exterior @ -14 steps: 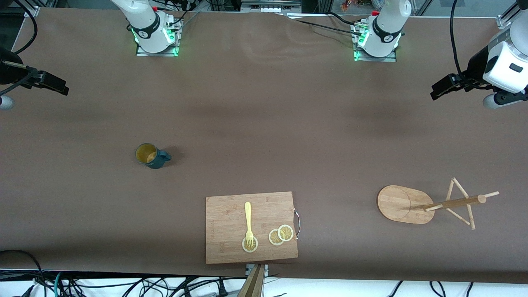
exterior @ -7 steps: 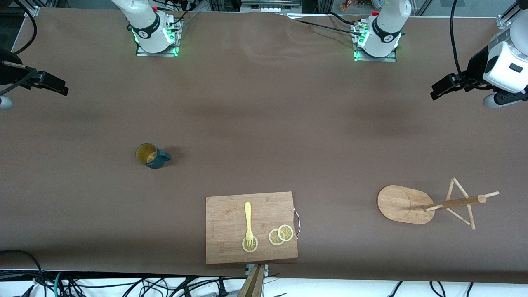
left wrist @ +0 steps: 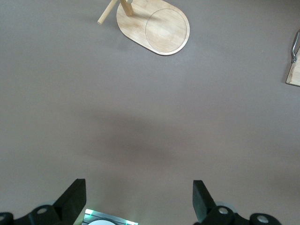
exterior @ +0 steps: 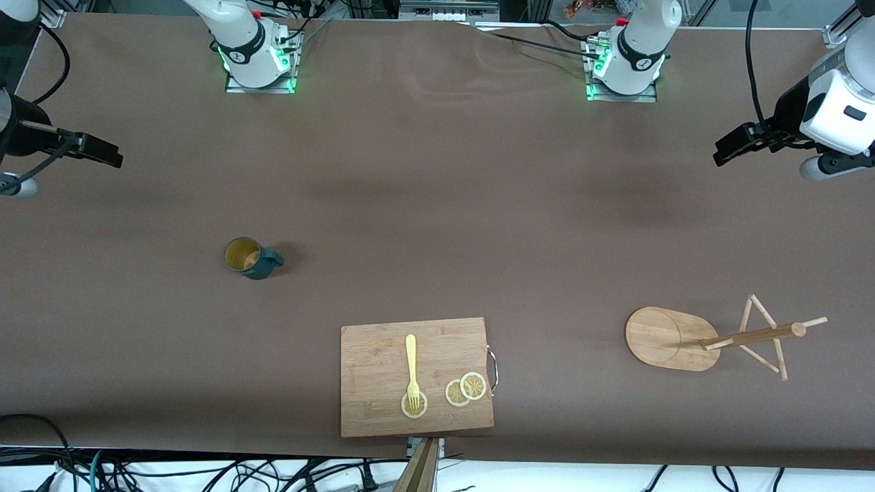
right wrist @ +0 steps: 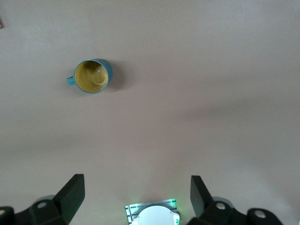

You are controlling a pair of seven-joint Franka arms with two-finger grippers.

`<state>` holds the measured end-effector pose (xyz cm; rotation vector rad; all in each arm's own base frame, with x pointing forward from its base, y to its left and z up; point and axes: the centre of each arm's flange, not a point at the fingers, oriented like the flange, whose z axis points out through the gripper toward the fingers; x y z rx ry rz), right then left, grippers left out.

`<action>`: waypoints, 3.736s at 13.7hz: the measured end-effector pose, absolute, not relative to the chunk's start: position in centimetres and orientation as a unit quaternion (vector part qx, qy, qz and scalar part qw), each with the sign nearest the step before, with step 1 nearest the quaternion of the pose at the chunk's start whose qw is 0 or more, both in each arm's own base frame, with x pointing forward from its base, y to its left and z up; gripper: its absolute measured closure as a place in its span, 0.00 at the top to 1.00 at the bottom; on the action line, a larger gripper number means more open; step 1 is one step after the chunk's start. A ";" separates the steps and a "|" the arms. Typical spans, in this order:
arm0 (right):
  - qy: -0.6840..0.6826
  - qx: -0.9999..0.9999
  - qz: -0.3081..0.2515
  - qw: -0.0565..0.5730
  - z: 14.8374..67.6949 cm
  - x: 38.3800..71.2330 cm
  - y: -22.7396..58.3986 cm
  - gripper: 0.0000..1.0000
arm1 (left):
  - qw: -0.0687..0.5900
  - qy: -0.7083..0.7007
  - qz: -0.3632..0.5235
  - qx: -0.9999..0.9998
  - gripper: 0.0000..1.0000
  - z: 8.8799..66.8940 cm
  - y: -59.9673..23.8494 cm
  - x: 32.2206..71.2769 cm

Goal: Pass cup and hang on rack
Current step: 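Reach the right gripper down toward the teal mug, then close the right gripper on the teal mug's rim, then carry the mug with the right gripper toward the table middle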

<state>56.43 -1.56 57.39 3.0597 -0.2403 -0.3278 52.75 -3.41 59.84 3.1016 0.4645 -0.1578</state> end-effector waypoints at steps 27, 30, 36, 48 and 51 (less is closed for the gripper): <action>-0.038 0.993 -0.108 0.008 25.3 62.0 2.6 1.00 | 0.001 0.148 -0.059 0.987 1.00 58.9 -3.3 53.2; -0.035 0.993 -0.109 0.008 24.9 61.7 2.9 1.00 | 0.001 0.148 -0.059 0.987 1.00 58.9 -3.3 53.2; -0.033 0.994 -0.107 0.007 23.5 61.7 3.2 0.63 | 0.001 0.148 -0.060 0.987 1.00 58.9 -3.3 53.2; 0.006 0.998 -0.055 -0.024 28.5 64.0 12.3 0.05 | 0.000 0.147 -0.064 0.987 1.00 58.9 -3.4 53.1; -0.023 0.998 -0.032 -0.045 31.9 63.0 22.6 0.05 | 0.000 0.147 -0.064 0.987 1.00 58.9 -3.4 53.1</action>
